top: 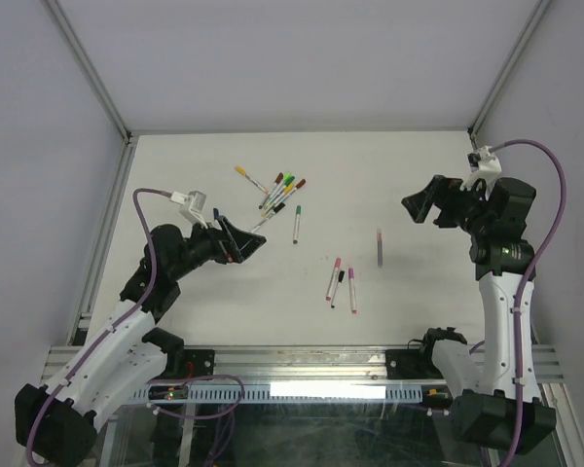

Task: Open the pen caps
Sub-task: Pick up the pen from the center of the board.

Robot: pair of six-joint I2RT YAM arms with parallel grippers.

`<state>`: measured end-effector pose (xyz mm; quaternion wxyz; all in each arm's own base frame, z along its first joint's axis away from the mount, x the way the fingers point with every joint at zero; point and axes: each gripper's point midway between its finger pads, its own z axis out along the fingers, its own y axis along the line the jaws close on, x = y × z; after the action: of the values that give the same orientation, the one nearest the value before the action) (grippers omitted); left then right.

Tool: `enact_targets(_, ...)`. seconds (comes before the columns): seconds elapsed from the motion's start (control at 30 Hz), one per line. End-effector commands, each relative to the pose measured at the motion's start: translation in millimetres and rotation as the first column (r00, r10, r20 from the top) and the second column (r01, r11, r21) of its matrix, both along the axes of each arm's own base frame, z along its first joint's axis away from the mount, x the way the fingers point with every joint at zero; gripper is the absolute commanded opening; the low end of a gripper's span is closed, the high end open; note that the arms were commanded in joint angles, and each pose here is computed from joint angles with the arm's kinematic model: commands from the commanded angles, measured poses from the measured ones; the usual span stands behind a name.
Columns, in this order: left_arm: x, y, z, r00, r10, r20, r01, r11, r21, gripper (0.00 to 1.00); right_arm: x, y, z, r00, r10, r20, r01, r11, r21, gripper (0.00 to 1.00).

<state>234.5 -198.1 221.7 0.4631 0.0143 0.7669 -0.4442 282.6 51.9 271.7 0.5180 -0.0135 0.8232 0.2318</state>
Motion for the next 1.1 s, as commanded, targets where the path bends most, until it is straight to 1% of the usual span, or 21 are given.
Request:
enact_targets(0.0,-13.4,-20.9,32.4,0.991,-0.091,0.098,0.106,0.981,-0.161,0.99,7.1,1.0,21.8,0.994,-0.005,0.107,0.005,1.000,0.000,1.00)
enact_targets(0.13,-25.4,-36.7,31.1,0.987,-0.110,0.114,0.129,0.975,-0.179,0.99,8.9,-1.9,21.8,0.991,-0.010,0.133,0.013,1.000,-0.023,1.00)
enact_targets(0.23,-35.0,-54.7,25.7,0.987,-0.124,0.102,0.138,0.979,-0.151,0.99,8.5,-1.2,17.9,0.987,0.016,0.159,-0.008,0.999,-0.050,1.00)
enact_targets(0.3,-41.3,-69.1,18.1,0.989,-0.121,0.090,0.130,0.987,-0.100,0.99,7.3,2.3,9.2,0.982,0.057,0.178,-0.044,0.996,-0.072,1.00)
enact_targets(0.4,-43.9,-86.2,2.5,0.993,-0.102,0.063,0.103,0.995,-0.003,0.99,2.6,11.0,0.1,0.966,0.154,0.207,-0.131,0.984,-0.121,1.00)
enact_targets(0.53,-49.0,-104.0,-20.2,0.997,-0.067,0.023,0.065,0.993,0.094,0.97,4.9,9.6,-7.8,0.967,0.168,0.189,-0.142,0.979,-0.143,1.00)
enact_targets(0.57,-49.6,-107.1,-26.3,0.999,-0.049,0.014,0.047,0.993,0.110,0.97,4.0,11.3,-11.3,0.963,0.193,0.189,-0.164,0.974,-0.159,1.00)
enact_targets(0.6,-51.1,-110.3,-32.7,0.999,-0.042,0.005,0.041,0.991,0.127,0.97,1.0,14.8,-15.7,0.954,0.233,0.189,-0.200,0.964,-0.176,1.00)
enact_targets(0.67,-50.3,-118.5,-42.8,1.000,-0.030,-0.009,0.031,0.986,0.162,0.95,-12.4,30.1,-23.7,0.909,0.367,0.196,-0.328,0.922,-0.204,1.00)
enact_targets(0.73,-46.3,-126.1,-50.6,1.000,-0.007,-0.022,0.011,0.980,0.201,0.93,-19.7,38.9,-26.6,0.881,0.427,0.201,-0.389,0.898,-0.204,1.00)
enact_targets(0.8,-42.3,-134.6,-58.8,0.999,0.014,-0.030,-0.006,0.969,0.248,0.91,-21.8,41.9,-29.7,0.868,0.454,0.202,-0.414,0.886,-0.210,1.00)
enact_targets(0.9,-36.0,-149.4,-75.7,0.998,0.042,-0.043,-0.026,0.945,0.326,0.89,-17.0,36.9,-37.1,0.893,0.415,0.174,-0.381,0.902,-0.202,1.00)
enact_targets(1.0,-31.4,-160.5,-86.9,0.998,0.042,-0.042,-0.023,0.922,0.386,0.86,-17.5,34.6,-37.7,0.893,0.418,0.169,-0.377,0.898,-0.228,1.00)
enact_targets(1.07,-27.6,-165.2,-97.1,0.999,0.039,-0.034,-0.021,0.902,0.432,0.82,-19.1,34.3,-38.4,0.890,0.422,0.170,-0.378,0.894,-0.240,1.00)
